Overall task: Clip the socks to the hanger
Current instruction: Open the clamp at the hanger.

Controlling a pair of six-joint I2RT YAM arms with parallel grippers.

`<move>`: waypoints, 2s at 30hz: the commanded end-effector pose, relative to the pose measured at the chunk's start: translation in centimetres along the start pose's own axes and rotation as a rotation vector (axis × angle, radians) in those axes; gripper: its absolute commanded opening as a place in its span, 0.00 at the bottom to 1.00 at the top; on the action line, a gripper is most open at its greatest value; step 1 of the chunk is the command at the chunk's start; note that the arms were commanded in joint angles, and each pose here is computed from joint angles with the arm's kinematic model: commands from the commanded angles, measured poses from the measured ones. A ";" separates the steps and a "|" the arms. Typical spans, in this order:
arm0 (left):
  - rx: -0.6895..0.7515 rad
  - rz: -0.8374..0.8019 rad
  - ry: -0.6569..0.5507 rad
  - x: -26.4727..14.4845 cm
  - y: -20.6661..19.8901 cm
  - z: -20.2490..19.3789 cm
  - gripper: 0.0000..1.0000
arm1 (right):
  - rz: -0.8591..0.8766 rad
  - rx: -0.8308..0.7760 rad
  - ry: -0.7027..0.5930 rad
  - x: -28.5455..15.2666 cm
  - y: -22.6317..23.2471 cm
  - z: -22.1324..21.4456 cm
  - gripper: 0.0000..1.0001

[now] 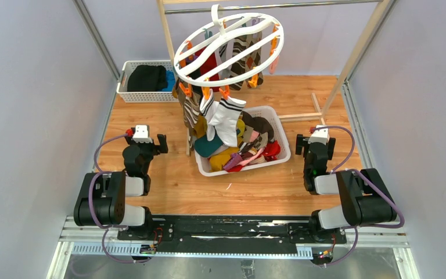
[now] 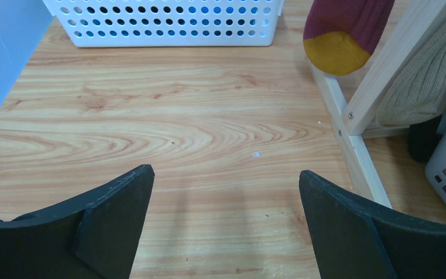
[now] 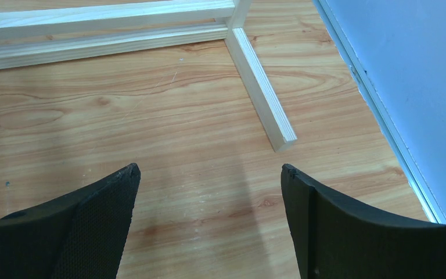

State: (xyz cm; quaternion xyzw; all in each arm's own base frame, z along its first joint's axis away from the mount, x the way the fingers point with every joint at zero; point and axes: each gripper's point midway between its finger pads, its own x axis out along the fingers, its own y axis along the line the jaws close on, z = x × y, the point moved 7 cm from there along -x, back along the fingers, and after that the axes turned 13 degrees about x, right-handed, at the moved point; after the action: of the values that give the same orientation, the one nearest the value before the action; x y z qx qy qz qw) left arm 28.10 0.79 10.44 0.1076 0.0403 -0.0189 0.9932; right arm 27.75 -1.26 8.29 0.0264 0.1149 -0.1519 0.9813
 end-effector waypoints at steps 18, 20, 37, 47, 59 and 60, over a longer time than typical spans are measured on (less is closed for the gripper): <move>0.009 -0.179 0.167 0.9 1.6 8.4 1.00 | 0.111 0.218 0.038 -1.2 4.0 11.5 0.90; -0.007 -0.234 0.183 0.4 1.7 10.5 1.00 | 0.198 0.365 0.108 -1.9 5.5 12.4 0.90; -0.113 -0.543 0.206 -3.0 0.5 20.4 1.00 | 1.080 0.334 0.066 -10.2 12.7 23.9 0.65; -0.105 -0.734 0.212 -6.4 -0.9 21.5 1.00 | 1.666 0.377 -0.044 -14.4 15.8 30.6 0.71; -0.111 -0.796 0.167 -8.4 -1.6 22.3 1.00 | 1.950 0.433 0.056 -14.1 18.5 32.2 0.80; -0.113 -0.796 0.167 -8.5 -1.7 22.2 1.00 | 1.965 0.430 0.062 -14.2 18.7 32.2 0.79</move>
State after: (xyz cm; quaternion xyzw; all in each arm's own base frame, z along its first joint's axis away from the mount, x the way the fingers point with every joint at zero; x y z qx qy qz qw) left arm 22.26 -4.99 32.03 0.0363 0.1664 -0.3728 0.9122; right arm 29.58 17.18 41.37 0.3198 0.0525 0.6498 0.6876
